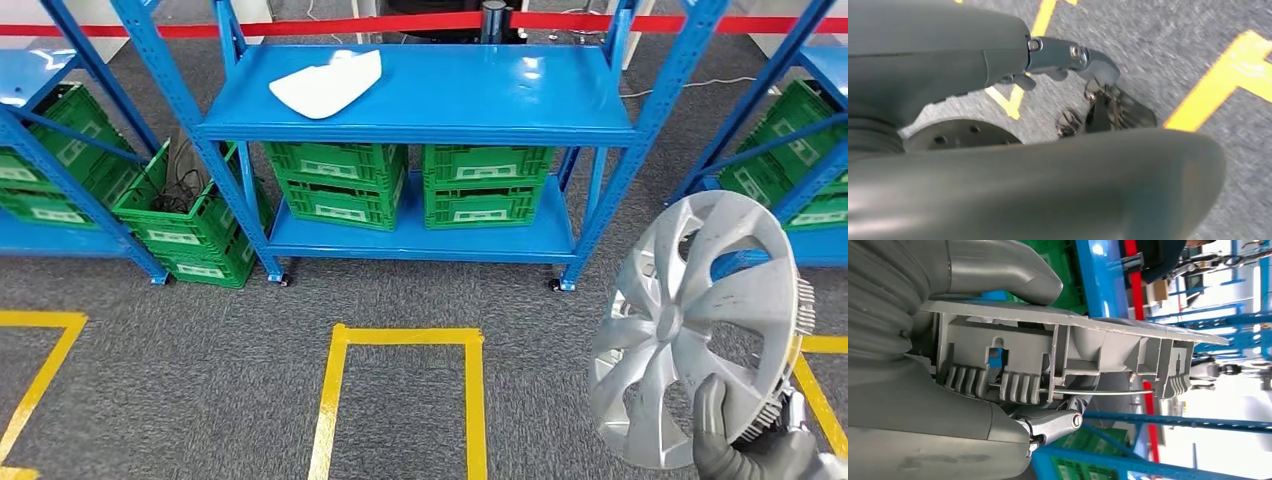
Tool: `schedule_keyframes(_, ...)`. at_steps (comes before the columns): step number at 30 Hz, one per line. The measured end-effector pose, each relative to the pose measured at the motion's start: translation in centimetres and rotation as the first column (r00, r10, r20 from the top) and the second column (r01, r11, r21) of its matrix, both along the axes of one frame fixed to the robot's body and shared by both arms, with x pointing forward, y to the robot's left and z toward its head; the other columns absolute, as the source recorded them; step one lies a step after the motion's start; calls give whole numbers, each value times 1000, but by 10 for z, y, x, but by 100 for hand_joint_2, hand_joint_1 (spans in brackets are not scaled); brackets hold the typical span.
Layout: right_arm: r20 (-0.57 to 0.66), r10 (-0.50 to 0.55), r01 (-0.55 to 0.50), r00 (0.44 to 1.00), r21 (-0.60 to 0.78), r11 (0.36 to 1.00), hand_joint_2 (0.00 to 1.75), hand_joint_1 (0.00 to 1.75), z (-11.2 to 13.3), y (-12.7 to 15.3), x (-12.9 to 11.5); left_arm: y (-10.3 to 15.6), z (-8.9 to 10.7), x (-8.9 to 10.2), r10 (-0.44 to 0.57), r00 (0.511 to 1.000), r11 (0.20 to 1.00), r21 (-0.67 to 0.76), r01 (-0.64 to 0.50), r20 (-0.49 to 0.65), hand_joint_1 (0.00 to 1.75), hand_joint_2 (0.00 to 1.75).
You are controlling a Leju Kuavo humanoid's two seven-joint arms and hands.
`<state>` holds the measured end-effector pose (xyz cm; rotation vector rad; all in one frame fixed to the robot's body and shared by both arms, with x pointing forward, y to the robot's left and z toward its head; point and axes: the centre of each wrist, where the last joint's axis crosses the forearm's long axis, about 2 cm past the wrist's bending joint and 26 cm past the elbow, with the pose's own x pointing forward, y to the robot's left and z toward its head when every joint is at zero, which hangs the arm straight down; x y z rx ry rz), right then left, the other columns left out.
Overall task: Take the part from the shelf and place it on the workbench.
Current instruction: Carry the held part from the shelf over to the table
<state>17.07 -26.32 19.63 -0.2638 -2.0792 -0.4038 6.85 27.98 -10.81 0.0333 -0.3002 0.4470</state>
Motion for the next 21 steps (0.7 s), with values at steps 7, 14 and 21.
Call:
schedule_keyframes(7, -51, -5, 2, 999, -58, 998, 175, 175, 10, -2, -8, 7, 0, 1, 3, 1000, 1000, 15, -3, 31, 0, 0)
schedule_keyframes(14, -16, 87, -88, 996, -10, 996, 175, 175, 30, -2, -2, -7, 2, 8, 74, 995, 997, -8, -74, 69, 0, 0)
schedule_keyframes(21, 112, 247, -256, 962, 70, 964, 175, 175, 36, 6, 10, -19, 3, 11, 38, 999, 997, -66, -37, 7, 0, 0)
